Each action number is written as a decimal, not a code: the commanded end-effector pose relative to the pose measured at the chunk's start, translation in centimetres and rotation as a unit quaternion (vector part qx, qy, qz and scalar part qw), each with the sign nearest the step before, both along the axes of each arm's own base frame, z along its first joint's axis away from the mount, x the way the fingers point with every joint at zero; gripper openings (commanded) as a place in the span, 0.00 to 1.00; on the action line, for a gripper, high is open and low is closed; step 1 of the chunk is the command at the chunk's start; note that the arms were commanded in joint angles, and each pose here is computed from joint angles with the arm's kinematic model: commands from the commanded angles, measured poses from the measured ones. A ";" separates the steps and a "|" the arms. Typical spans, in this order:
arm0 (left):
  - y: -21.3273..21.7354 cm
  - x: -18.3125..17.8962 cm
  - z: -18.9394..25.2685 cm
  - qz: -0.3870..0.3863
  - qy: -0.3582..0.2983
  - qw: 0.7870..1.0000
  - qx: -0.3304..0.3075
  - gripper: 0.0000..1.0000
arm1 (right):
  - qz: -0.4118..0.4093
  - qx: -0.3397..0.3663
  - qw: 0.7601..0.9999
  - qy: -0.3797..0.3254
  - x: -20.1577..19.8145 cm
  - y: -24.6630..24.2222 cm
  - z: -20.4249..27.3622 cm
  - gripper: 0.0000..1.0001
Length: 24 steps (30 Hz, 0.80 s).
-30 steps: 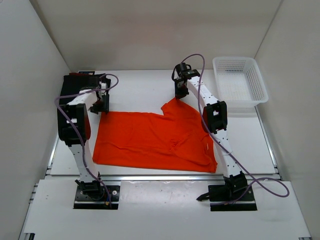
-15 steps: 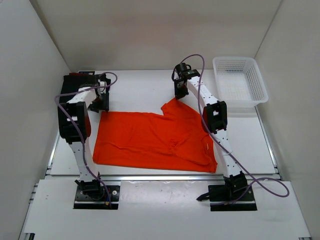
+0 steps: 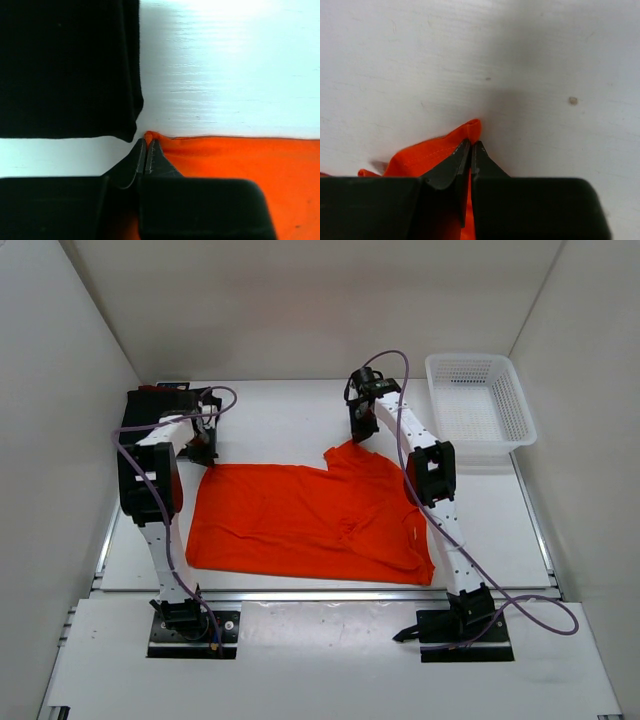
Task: Fold and stack the t-shirts
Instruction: Grap the side of the flattened tshirt furthest away from the robot with both arms
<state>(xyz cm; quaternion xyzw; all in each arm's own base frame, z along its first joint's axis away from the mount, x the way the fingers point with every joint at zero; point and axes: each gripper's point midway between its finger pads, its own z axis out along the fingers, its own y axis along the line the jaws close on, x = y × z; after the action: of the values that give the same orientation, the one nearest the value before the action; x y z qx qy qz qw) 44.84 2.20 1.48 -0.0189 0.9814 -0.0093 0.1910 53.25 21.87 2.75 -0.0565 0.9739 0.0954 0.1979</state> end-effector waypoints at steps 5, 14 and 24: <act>-2.1 -1.9 2.6 -0.093 -0.025 0.995 -0.019 0.00 | 0.008 0.008 1.000 0.007 -2.8 -2.1 6.5 0.01; -2.4 -6.1 8.1 -0.279 -0.134 0.942 0.133 0.00 | 0.026 -0.002 0.999 -0.022 -10.5 -3.9 13.8 0.01; -2.3 -12.0 7.2 -0.387 -0.136 0.890 0.198 0.00 | -0.032 0.100 0.994 -0.026 -24.2 -5.3 10.9 0.00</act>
<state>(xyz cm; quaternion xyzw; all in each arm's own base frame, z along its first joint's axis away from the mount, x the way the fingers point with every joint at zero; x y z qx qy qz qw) 32.64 -0.52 7.86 0.3665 0.8783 0.0892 0.2940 28.95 16.10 14.29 -0.0508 0.9649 0.1535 0.2068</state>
